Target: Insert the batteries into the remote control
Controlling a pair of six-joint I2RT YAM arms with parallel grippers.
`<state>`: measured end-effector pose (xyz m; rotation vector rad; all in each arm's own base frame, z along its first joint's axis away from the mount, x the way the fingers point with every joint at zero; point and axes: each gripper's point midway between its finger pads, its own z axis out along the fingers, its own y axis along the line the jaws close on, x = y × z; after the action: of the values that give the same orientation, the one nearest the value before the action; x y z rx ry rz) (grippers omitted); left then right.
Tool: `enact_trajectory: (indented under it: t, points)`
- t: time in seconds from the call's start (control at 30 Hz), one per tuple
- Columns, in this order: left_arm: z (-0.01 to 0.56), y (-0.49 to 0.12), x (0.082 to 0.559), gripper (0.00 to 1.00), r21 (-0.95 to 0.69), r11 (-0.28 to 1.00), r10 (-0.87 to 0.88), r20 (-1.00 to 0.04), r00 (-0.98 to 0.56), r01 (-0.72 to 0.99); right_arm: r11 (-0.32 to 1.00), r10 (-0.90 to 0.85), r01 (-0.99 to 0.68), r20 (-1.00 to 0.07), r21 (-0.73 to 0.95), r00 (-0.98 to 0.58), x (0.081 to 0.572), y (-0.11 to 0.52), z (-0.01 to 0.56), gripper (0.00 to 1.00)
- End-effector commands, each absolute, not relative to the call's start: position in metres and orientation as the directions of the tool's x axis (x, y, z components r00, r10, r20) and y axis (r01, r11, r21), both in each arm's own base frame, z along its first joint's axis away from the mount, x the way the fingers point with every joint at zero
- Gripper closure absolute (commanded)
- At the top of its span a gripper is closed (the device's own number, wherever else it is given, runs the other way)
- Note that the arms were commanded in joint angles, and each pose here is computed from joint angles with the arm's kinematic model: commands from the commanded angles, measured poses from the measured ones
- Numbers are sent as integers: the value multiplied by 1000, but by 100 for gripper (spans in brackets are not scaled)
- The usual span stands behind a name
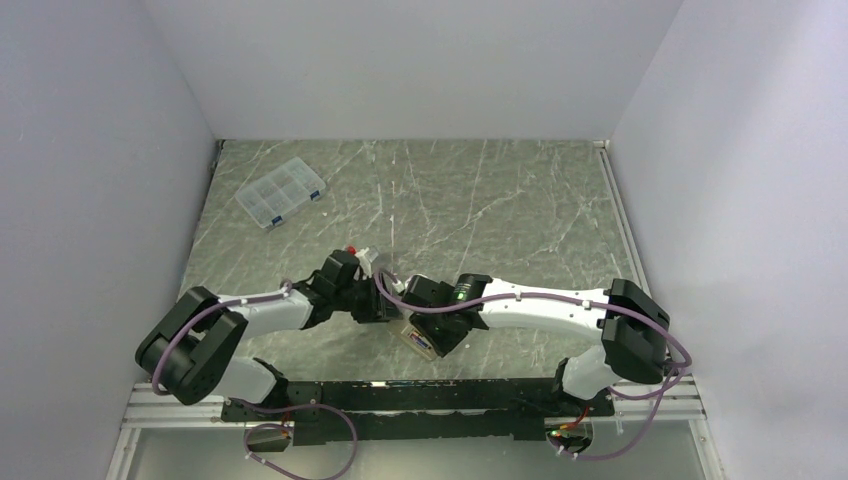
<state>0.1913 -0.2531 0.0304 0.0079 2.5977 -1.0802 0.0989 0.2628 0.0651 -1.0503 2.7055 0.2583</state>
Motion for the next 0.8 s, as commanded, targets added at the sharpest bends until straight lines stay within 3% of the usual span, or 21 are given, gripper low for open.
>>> enact_trajectory:
  t: [0.0,0.27,0.57,0.77]
  points:
    - [42,-259,183,53,-727,671,-122,-298,-947,143,701,-667,-708,-273,86,-693,99,266,75,91]
    - [46,-258,174,53,-732,666,-131,-302,-944,142,668,-699,-739,-266,89,-664,103,272,77,91]
    - [52,-240,176,43,-678,726,-165,-336,-927,116,619,-755,-783,-234,58,-613,110,274,73,91]
    - [47,-211,170,43,-583,812,-221,-308,-925,0,606,-766,-792,-217,72,-606,112,280,70,91]
